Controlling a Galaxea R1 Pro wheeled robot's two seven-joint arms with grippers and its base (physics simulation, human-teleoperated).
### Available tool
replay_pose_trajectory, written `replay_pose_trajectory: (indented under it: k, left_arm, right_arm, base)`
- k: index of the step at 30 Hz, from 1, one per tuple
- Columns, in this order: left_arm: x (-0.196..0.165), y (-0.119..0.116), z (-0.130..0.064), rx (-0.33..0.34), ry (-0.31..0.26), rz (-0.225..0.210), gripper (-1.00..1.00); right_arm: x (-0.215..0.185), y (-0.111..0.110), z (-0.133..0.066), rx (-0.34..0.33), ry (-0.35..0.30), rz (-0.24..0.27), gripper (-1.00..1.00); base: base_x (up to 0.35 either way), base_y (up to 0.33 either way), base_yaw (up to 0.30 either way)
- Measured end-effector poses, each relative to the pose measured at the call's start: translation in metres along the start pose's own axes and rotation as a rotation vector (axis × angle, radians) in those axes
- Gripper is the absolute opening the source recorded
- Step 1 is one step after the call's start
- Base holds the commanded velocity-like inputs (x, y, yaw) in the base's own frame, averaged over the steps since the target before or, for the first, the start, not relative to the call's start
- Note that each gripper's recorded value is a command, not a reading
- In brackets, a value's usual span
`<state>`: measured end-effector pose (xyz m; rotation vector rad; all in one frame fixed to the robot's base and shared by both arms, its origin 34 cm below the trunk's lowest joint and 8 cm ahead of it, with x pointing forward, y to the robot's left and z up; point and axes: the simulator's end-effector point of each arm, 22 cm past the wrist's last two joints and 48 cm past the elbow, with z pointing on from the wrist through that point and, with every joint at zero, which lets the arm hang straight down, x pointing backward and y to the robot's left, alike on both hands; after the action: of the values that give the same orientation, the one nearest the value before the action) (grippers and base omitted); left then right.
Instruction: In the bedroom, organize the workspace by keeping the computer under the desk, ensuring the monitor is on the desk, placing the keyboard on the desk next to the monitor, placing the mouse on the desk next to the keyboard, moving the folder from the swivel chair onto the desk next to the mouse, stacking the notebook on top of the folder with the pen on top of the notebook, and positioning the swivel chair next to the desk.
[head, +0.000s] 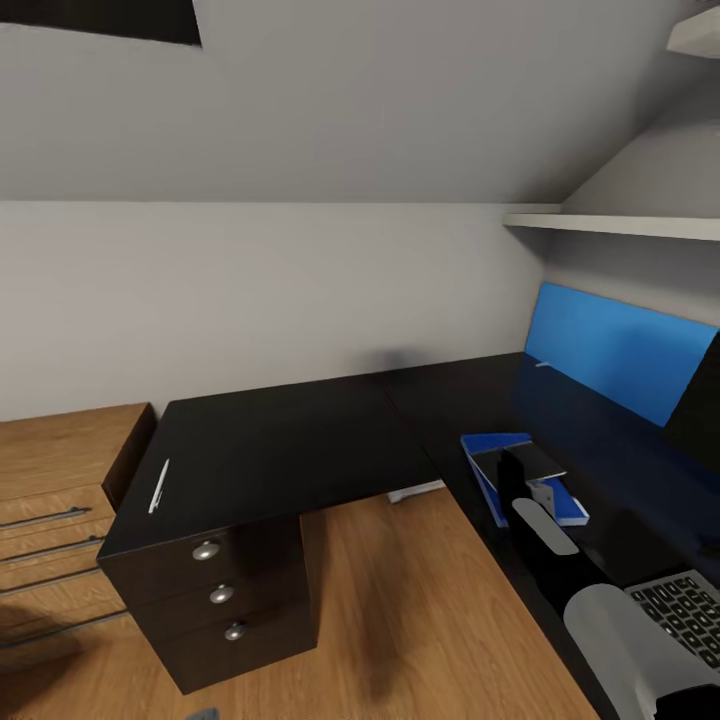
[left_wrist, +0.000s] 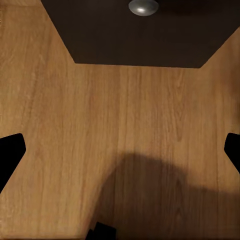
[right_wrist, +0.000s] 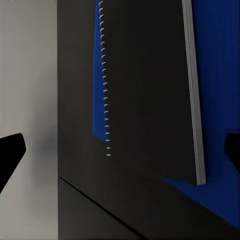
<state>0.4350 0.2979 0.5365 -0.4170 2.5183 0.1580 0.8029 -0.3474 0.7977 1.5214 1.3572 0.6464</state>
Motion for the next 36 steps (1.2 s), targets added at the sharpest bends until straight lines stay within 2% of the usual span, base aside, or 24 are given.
replay_pose_trajectory:
  k: [11,36]
  left_arm:
    - [0.000,0.000,0.000,0.000,0.001,-0.001,1.00]
    - [-0.024,0.000,-0.034,0.001,0.003,-0.001,1.00]
  right_arm:
    - [0.000,0.000,0.000,0.000,0.000,0.000,1.00]
    - [-0.008,0.039,-0.016,-0.002,0.001,0.001,1.00]
  base:
    - [-0.008,0.000,0.000]
    - [0.000,0.000,0.000]
